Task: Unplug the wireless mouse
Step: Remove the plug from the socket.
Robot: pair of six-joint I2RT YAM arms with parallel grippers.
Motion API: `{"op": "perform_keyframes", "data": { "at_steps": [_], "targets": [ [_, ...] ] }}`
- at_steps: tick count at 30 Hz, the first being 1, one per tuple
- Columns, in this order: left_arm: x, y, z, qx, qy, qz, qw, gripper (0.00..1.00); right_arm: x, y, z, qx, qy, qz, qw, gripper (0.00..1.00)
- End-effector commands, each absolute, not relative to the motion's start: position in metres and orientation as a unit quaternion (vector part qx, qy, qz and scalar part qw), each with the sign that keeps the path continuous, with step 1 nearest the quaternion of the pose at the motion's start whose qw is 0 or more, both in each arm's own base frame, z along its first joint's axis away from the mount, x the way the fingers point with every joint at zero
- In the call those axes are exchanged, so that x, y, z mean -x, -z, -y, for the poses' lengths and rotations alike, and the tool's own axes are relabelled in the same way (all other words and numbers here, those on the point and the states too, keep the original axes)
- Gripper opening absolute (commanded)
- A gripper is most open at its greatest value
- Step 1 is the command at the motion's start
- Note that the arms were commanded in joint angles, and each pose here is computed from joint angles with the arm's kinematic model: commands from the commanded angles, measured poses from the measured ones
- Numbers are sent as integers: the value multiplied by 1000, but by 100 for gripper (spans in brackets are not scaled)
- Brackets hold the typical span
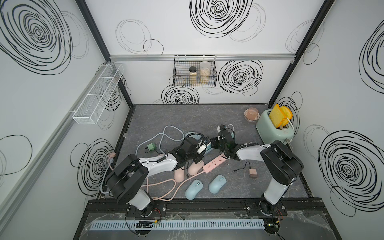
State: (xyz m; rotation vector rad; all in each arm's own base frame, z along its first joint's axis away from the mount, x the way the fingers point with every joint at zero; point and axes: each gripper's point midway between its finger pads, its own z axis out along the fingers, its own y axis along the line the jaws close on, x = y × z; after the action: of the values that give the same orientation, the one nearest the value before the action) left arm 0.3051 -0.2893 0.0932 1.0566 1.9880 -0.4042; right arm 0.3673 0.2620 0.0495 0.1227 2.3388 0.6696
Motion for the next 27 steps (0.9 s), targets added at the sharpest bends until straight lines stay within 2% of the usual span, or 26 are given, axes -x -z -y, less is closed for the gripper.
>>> {"op": "perform_keyframes", "data": {
  "at_steps": [1, 4, 6, 10, 14, 20, 27],
  "targets": [
    [-320, -182, 329, -400, 317, -711, 483, 0, -297, 36, -225, -37, -157, -967, 196, 21],
    [-324, -199, 342, -388, 362, -707, 467, 0, -297, 36, -223, -37, -152, -968, 198, 21],
    [-326, -208, 341, -379, 362, -701, 483, 0, -296, 36, -222, -38, -154, -967, 199, 21],
    [-328, -191, 343, -416, 257, -707, 511, 0, -300, 30, -224, -35, -157, -966, 203, 23],
    [-332, -174, 336, -415, 223, -718, 513, 0, -314, 4, -225, -33, -166, -959, 229, 29],
    [-335, -188, 331, -372, 323, -713, 500, 0, -306, 9, -227, -15, -153, -961, 228, 29],
    [-336, -233, 321, -321, 363, -670, 563, 0, -285, 50, -225, -23, -139, -971, 192, 26]
  ]
}}
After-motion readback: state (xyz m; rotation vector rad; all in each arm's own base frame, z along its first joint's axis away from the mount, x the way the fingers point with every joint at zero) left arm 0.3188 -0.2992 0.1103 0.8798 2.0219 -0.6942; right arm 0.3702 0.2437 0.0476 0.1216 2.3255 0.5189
